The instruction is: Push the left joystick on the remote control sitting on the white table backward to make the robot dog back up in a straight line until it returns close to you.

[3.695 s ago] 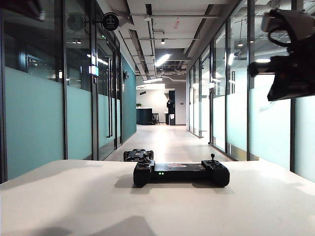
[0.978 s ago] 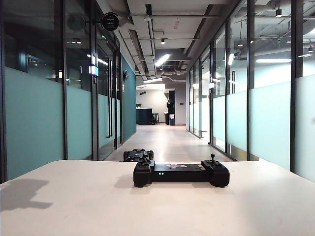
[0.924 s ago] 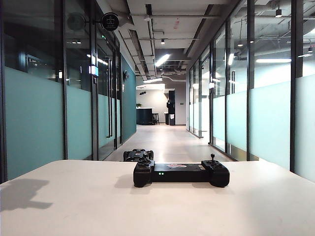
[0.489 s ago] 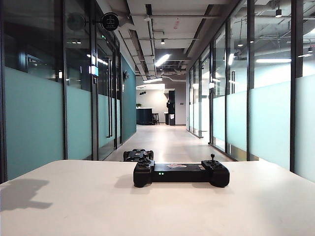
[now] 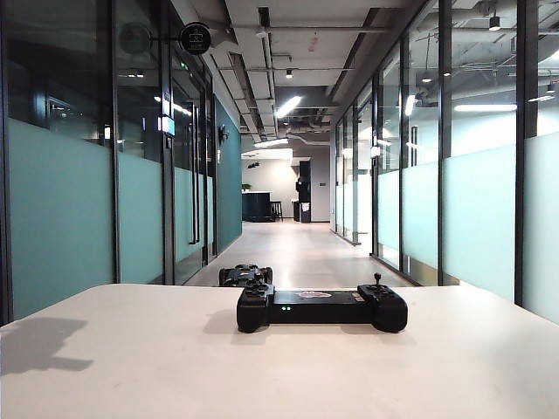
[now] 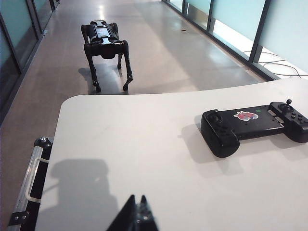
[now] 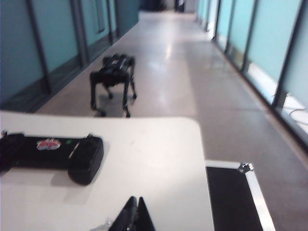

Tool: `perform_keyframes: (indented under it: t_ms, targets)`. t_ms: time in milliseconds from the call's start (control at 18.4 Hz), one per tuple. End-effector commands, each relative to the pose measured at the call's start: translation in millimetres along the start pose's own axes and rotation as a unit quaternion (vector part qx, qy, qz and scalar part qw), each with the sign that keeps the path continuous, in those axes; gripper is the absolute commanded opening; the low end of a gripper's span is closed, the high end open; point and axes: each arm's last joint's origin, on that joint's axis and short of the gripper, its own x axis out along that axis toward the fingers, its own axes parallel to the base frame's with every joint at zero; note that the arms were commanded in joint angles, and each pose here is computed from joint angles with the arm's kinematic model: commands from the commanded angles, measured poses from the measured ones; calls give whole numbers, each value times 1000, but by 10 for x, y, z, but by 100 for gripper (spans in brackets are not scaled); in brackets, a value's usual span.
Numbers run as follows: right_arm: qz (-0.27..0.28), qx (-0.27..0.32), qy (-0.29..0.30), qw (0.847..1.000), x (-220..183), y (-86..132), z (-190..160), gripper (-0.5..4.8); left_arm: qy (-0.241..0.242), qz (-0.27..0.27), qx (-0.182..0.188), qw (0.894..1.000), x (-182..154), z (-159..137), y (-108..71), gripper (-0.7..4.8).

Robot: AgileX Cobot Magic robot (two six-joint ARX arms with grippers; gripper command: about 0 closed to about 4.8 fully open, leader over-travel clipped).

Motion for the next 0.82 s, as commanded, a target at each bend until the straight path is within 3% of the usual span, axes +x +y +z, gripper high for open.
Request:
perform_keyframes:
  t_ms: [54, 815]
  targets:
    - [-5, 0, 3, 1000, 3, -11, -29, -6, -3, -2, 0, 1000, -1, 8, 0, -5]
    - [-31, -7, -10, 999, 4, -61, -4, -6, -2, -1, 0, 1000, 0, 7, 0, -5]
